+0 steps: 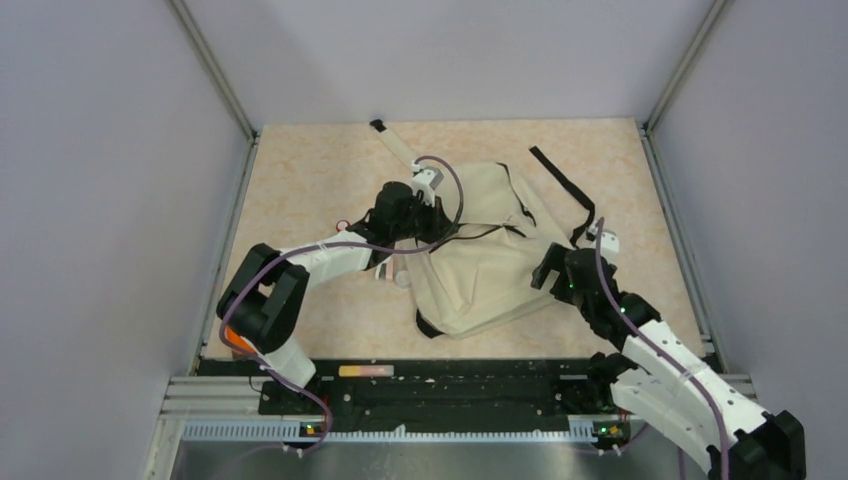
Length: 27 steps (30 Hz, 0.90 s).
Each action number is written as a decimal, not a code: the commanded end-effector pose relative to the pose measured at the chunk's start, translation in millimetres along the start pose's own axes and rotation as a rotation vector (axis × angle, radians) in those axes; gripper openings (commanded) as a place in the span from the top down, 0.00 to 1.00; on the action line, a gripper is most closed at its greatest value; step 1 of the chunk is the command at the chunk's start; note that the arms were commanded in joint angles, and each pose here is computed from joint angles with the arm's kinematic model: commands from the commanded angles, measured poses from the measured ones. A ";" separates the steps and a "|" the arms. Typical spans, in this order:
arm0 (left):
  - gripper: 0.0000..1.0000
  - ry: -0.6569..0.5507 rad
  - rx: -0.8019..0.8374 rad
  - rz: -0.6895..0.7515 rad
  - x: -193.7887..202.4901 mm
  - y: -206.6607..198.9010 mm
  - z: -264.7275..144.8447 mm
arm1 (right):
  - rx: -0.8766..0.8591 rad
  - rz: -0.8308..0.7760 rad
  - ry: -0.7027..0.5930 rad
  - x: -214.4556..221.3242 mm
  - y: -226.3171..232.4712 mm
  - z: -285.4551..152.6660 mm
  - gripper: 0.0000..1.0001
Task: Pack the student bag
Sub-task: Adjust the student bag at the center of the board.
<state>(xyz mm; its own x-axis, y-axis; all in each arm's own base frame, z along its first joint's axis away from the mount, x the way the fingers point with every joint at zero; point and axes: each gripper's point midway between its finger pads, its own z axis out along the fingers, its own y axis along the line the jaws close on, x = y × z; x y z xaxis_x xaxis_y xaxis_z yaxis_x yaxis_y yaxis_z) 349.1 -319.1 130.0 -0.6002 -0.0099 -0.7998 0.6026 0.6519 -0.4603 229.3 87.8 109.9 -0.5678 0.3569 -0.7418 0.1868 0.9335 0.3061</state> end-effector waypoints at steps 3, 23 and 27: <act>1.00 -0.060 0.014 0.030 -21.2 -1.4 2.3 | -0.055 0.083 0.027 11.6 3.0 16.9 0.03; 1.00 -0.037 0.222 -0.022 -17.3 -78.4 32.6 | 0.207 -0.002 -0.231 -143.6 -55.3 124.9 1.00; 1.00 -0.067 0.297 -0.115 -19.6 -103.9 37.8 | 0.199 -0.043 -0.192 -173.4 -59.4 158.6 1.00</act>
<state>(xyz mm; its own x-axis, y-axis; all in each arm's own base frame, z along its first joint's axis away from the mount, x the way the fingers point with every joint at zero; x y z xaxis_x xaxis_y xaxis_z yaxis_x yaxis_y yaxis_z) 325.2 -388.2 139.5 -0.6307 -0.0174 -0.7758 0.6588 0.5162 -0.5472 386.0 13.2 82.4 -0.5373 0.3687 -0.7585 0.3212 0.9211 0.2202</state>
